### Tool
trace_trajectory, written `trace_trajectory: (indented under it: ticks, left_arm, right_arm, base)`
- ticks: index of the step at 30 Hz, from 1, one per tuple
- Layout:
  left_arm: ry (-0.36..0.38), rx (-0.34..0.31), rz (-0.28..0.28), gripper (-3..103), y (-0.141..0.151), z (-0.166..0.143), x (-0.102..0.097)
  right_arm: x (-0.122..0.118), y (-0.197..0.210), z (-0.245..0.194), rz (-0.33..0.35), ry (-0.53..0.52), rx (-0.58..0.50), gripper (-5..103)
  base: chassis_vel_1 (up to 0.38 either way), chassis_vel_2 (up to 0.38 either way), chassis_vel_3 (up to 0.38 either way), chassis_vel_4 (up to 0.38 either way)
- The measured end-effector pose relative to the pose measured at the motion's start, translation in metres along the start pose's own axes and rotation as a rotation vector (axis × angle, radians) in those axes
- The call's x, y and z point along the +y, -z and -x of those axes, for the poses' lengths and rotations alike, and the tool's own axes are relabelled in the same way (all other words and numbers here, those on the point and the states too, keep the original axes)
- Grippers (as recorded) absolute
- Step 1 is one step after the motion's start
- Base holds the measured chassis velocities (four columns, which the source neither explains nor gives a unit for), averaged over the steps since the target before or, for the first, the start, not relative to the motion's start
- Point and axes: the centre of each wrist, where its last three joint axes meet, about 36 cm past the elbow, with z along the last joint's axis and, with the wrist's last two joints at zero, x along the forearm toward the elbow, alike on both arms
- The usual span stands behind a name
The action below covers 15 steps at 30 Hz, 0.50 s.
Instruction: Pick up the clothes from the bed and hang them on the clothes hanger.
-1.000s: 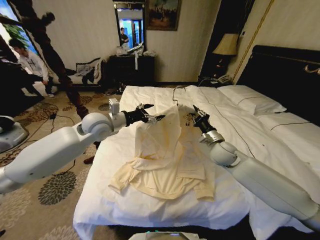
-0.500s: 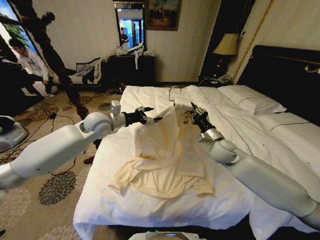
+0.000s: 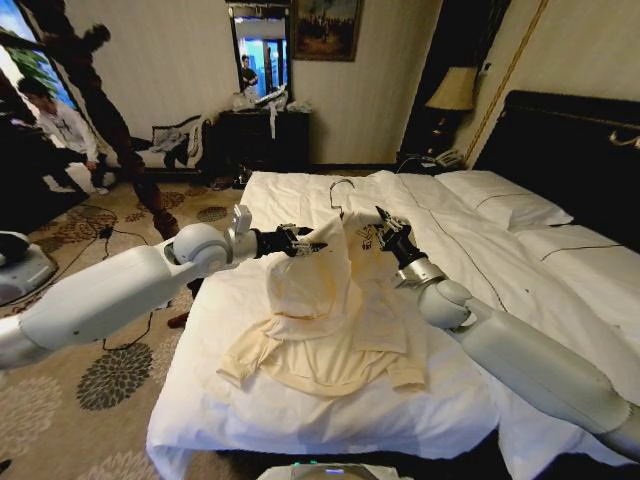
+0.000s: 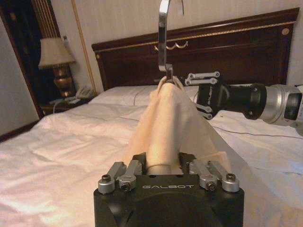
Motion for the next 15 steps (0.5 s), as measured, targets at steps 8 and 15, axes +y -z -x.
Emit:
trace_trajectory:
  ticks: [8,15]
  left_arm:
    - [-0.02,0.036,-0.061,19,0.0013,-0.0014,-0.0012]
    - [-0.034,0.036,-0.078,19,-0.0012,-0.0014,-0.0018]
  right_arm:
    - [-0.0012,0.0008,0.0007,-0.006,-0.005,-0.012,19]
    - [-0.0015,0.0019,0.0019,-0.006,-0.007,-0.02,19]
  base:
    - [0.0,0.0,0.0,0.0]
    - [0.0,0.0,0.0,0.0]
